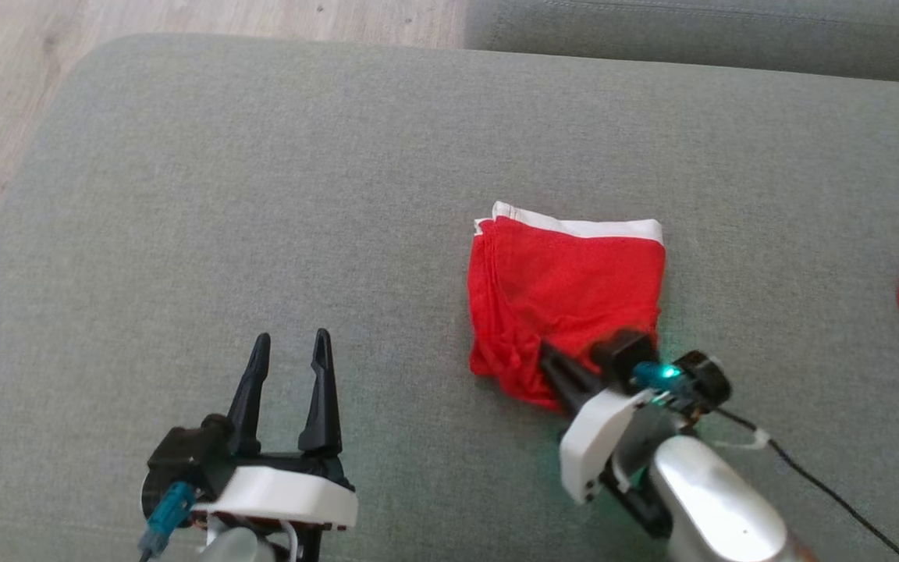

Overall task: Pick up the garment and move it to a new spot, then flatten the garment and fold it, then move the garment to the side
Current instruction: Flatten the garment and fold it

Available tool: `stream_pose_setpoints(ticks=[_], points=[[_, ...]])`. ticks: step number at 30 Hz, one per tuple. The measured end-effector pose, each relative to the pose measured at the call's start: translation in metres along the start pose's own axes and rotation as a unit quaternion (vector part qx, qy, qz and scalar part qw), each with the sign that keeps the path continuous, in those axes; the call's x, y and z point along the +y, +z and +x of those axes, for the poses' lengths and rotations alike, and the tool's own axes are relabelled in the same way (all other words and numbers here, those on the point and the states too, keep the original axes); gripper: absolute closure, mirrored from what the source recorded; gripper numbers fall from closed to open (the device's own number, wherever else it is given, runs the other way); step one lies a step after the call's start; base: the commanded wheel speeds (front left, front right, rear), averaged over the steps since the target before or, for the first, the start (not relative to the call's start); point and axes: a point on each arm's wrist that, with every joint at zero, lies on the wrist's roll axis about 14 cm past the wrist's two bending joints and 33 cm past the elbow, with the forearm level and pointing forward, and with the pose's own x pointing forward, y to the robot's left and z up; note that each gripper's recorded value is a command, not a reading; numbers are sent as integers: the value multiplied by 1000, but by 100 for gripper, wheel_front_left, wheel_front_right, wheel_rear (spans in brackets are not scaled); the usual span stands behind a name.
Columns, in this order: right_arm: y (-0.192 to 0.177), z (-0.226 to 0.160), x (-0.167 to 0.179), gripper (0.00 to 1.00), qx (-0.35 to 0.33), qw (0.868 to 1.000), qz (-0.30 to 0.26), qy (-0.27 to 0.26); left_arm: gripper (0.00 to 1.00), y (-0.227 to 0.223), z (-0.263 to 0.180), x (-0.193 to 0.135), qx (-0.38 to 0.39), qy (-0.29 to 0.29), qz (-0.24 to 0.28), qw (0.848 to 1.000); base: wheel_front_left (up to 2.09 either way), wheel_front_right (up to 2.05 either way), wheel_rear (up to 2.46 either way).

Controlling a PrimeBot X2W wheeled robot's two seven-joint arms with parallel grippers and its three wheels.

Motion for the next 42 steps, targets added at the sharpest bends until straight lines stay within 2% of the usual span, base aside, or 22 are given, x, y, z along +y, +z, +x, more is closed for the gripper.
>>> stream_pose_setpoints(ticks=[12,16,20,22,23,24,25,26,29,32,42], points=[[0,6,59,100,3,995,-25,95,0,0,0,3,0,5,0,1000,0,0,0],[-5,5,61,100,10,994,-31,100,0,0,2,4,0,6,0,1000,0,0,0],[9,4,58,98,-24,995,-25,95,0,2,3,5,-3,7,0,1000,0,0,0],[27,3,53,73,-59,994,-22,85,0,4,3,4,-7,5,1,1000,0,0,0],[36,2,49,55,-75,994,-21,79,0,6,3,3,-10,4,1,1000,0,0,0],[45,0,47,44,-91,993,-20,74,0,8,3,3,-13,3,2,1000,0,0,0],[54,-2,44,15,-106,992,-20,69,0,9,2,2,-16,1,2,1000,0,0,0],[63,-5,41,0,-122,990,-21,63,0,11,2,1,-18,-1,3,1000,0,0,0],[84,-17,27,0,-161,986,-12,34,0,16,1,-1,-27,-5,6,1000,0,0,0],[89,-33,7,0,-181,983,3,-8,0,22,1,-1,-36,-7,8,999,0,0,0],[66,-102,-66,0,-204,963,65,-163,0,13,-7,-5,-26,-15,10,1000,0,0,0]])
